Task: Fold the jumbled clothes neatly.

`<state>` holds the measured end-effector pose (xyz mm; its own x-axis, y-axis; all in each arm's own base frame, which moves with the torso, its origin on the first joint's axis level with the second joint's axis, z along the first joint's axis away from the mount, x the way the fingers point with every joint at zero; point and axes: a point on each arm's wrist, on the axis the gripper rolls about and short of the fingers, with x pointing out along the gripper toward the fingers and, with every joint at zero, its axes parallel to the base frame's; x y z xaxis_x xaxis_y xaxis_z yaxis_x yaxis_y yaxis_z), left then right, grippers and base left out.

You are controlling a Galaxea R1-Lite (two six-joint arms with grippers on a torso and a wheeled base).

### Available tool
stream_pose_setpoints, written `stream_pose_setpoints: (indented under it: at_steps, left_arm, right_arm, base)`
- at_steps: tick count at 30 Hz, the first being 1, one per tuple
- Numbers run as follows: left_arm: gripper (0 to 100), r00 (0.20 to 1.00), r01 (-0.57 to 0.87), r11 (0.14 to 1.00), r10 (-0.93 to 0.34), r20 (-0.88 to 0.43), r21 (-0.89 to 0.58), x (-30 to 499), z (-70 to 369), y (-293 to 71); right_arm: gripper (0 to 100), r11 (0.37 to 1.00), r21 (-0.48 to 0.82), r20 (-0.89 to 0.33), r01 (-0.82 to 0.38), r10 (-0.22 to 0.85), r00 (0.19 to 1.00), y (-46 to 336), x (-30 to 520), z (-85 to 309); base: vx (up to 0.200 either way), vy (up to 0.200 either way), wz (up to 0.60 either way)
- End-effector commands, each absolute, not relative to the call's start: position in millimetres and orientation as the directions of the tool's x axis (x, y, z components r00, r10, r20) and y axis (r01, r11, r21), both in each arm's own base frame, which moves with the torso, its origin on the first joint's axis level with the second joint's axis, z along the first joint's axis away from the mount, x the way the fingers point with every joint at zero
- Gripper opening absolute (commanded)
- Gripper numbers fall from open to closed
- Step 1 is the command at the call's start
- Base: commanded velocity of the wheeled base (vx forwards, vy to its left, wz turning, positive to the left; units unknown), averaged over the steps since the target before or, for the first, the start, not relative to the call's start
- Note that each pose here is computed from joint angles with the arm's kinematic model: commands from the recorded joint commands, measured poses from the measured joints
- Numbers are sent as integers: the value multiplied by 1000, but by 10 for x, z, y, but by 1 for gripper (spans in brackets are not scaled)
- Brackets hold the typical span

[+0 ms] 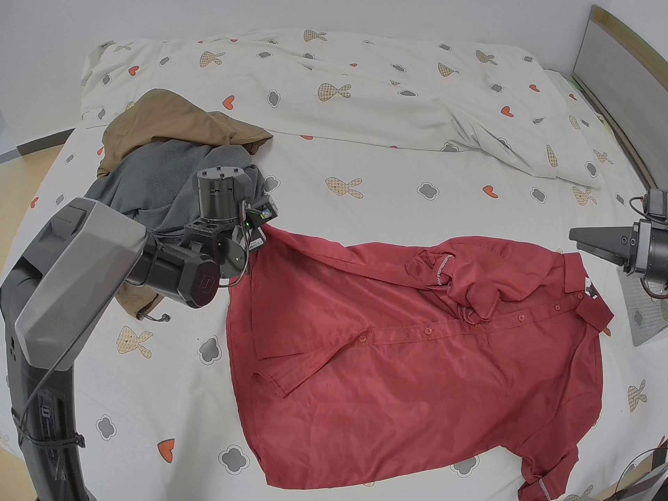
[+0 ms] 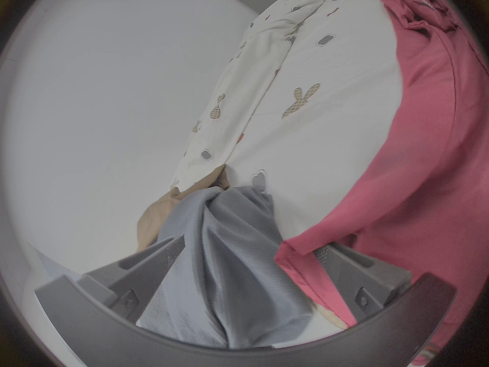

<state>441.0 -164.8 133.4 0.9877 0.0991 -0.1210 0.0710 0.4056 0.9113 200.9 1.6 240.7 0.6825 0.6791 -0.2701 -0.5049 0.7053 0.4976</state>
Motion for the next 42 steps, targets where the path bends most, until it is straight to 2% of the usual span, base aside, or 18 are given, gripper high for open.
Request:
stream_pose_setpoints:
  at_steps: [1,8,12,18,21,25,29,33,34,36,40,42]
  left_arm:
    - [100,987,38,375,130,-93,926,4587,1289,-1608]
    - [100,982,-14,361,181,-55,932,4862,1194,-1461]
    - [100,984,-58,379,180,-12,923,4825,1344,-1449]
    - [100,983,-102,406,179,31,908,4509,1701,-1354]
    - [100,984,-96,432,174,22,897,4275,1829,-1300]
    - [100,984,-42,444,171,-39,895,3824,1958,-1164]
    - [100,979,-33,465,193,-65,885,3532,2108,-983]
    - [100,968,19,564,198,-157,825,3177,2308,-868]
    - [100,968,19,564,198,-157,825,3177,2308,-868]
    - [100,936,128,634,178,-305,762,2906,2373,-800]
    - [100,882,268,773,43,-469,575,2728,2415,-787]
    - [100,840,326,850,-60,-540,413,2632,2471,-755]
  right_arm:
    - [100,703,501,-273,-506,682,678,22,2012,2394]
    - [100,701,500,-273,-509,685,675,34,2012,2394]
    - [100,700,503,-276,-507,685,674,34,2023,2385]
    - [100,703,506,-279,-500,682,676,40,2042,2391]
    - [100,738,497,-309,-456,642,701,58,2104,2364]
    - [100,872,394,-458,-291,460,761,350,2336,2162]
    - [100,954,238,-602,-180,291,743,757,2624,1801]
    - [100,981,108,-675,-164,193,712,1188,2854,1453]
    - [100,981,108,-675,-164,193,712,1188,2854,1453]
    - [100,986,5,-681,-165,124,722,1438,3030,1216]
    - [100,978,-149,-680,-149,9,733,1562,3206,1006]
    - [100,974,-189,-662,-126,-32,749,1630,3266,989]
  base:
    - [0,0,0]
    - [0,0,0]
    - [0,0,0]
    - [0,0,0]
    - [0,0,0]
    - [0,0,0]
    - [0,0,0]
    - [0,0,0]
    - [0,0,0]
    - [0,0,0]
    - [0,0,0]
    - [0,0,0]
